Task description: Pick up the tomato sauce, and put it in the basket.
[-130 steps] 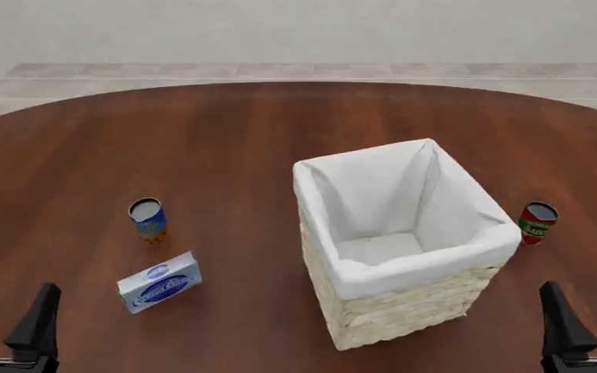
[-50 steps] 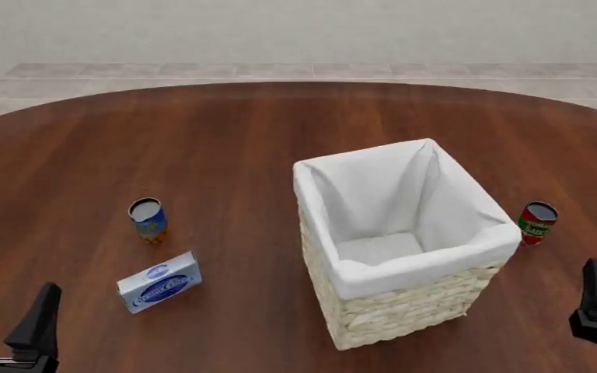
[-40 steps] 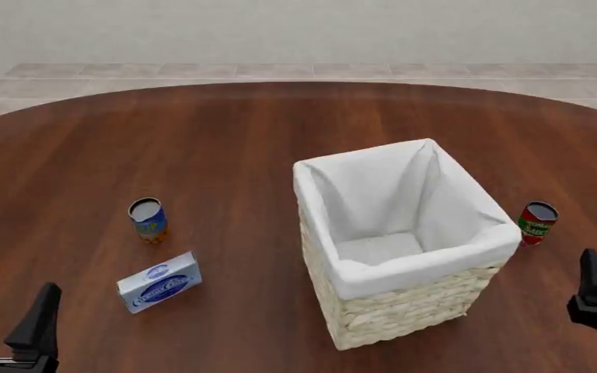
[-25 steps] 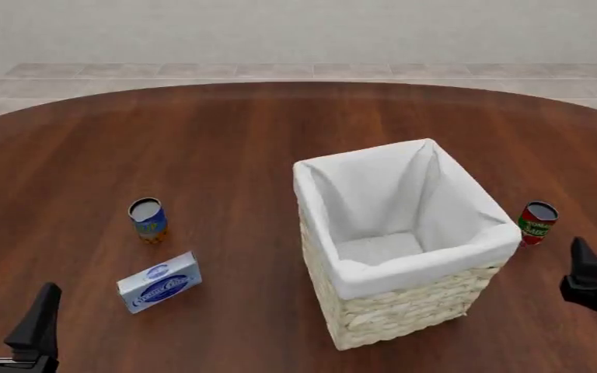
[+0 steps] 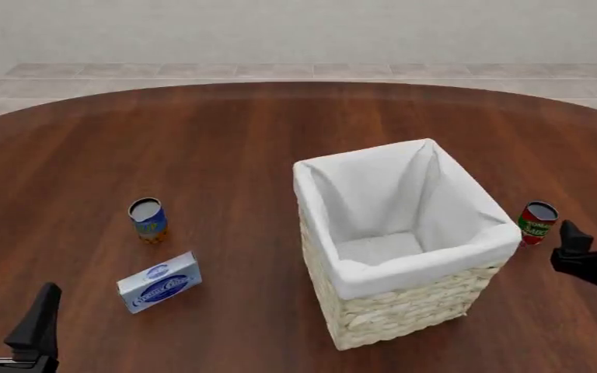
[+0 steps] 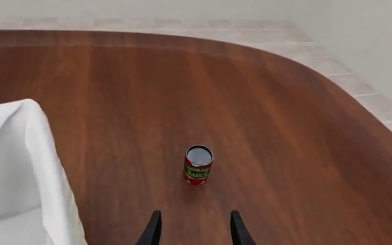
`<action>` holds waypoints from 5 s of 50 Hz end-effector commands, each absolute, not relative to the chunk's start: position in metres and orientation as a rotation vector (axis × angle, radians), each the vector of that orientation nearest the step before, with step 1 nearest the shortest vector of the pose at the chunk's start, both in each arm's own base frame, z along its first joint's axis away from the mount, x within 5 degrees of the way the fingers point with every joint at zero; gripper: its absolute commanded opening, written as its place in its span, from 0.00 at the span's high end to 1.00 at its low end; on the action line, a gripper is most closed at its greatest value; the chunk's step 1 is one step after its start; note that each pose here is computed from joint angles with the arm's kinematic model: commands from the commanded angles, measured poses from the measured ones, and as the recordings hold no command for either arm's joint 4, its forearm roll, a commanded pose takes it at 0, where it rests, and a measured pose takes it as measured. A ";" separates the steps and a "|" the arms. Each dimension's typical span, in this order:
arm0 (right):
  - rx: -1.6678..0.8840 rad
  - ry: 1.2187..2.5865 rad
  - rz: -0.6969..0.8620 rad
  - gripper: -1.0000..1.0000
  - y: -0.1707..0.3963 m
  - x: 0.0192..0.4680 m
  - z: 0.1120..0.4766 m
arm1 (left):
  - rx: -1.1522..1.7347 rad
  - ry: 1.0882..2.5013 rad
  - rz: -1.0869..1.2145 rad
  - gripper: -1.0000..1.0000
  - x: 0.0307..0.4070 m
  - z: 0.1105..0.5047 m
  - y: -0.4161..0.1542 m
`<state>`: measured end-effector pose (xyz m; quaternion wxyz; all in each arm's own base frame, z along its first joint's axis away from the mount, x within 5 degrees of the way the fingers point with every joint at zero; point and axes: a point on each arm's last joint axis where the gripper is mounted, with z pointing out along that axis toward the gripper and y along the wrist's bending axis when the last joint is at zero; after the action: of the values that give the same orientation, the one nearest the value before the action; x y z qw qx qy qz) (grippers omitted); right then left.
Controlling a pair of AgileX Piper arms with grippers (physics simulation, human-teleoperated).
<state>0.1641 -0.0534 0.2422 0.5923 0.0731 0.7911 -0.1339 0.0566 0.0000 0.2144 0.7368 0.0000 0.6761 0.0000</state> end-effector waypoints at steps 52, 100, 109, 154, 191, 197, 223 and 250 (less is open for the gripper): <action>0.160 1.926 -0.324 0.00 -0.090 0.268 0.224 | 0.000 1.485 0.000 0.00 0.057 0.214 0.000; 0.227 2.033 -0.317 0.00 -0.117 0.307 0.163 | 0.000 1.485 0.000 0.00 0.057 0.214 0.000; 0.228 2.054 -0.307 0.00 -0.117 0.312 0.150 | 0.000 1.485 0.000 0.00 0.057 0.214 0.000; 0.247 2.112 -0.284 0.00 -0.122 0.328 0.107 | 0.000 1.485 0.000 0.00 0.057 0.214 0.000; 0.239 2.115 -0.276 0.00 -0.123 0.343 0.101 | 0.000 1.485 0.000 0.00 0.057 0.214 0.000; 0.239 2.102 -0.283 1.00 -0.125 0.342 0.104 | 0.000 1.485 0.000 0.00 0.057 0.214 0.000; 0.240 2.061 -0.310 1.00 -0.128 0.332 0.128 | 0.000 1.485 0.000 0.00 0.057 0.214 0.000; 0.157 1.958 -0.316 1.00 -0.105 0.317 0.209 | 0.000 1.485 0.000 0.00 0.057 0.214 0.000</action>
<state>0.3223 -0.1161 0.1778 0.5226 0.0747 0.8381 -0.1375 0.0566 0.0000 0.2144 0.7368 0.0000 0.6761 0.0000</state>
